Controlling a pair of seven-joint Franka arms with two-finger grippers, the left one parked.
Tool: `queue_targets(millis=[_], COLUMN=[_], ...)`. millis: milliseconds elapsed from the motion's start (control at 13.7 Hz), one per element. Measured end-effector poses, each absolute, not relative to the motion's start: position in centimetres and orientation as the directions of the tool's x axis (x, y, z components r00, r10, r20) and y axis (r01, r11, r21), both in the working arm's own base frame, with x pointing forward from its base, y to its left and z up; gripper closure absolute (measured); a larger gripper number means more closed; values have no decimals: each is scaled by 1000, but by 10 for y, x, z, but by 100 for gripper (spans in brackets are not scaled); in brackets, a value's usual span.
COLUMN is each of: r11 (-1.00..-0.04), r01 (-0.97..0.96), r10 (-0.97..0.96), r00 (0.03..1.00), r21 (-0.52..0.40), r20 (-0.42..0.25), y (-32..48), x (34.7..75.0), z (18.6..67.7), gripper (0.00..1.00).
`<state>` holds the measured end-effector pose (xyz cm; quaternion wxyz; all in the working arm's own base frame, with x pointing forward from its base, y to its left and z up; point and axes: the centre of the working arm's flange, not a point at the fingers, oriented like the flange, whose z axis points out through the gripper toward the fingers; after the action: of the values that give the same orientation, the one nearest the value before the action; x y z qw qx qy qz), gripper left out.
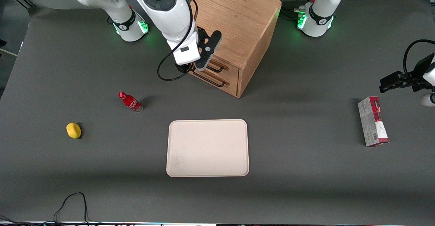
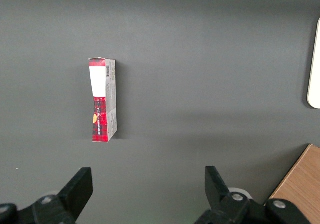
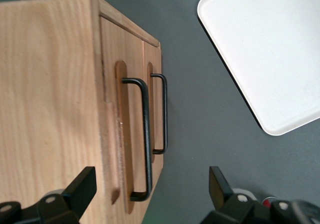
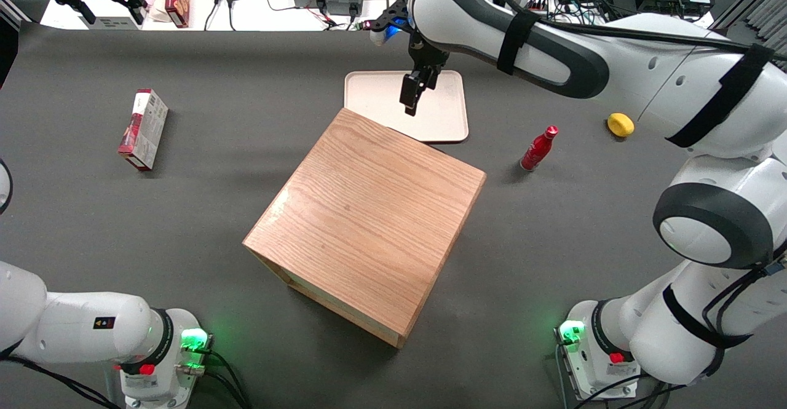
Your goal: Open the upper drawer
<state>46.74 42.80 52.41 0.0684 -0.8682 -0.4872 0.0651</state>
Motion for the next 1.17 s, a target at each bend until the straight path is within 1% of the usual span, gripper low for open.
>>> queue_targets(millis=[291,728,1166], r11=[-512,-511,-516], r01=[841,843,842], r10=[857,858,855], r00=[514,512,518], r21=[-176,-167,-160], r20=[-39,-39,-30], y=[422,427,425], x=[475,465,463], z=[500,442,423], gripper=[0,0,0])
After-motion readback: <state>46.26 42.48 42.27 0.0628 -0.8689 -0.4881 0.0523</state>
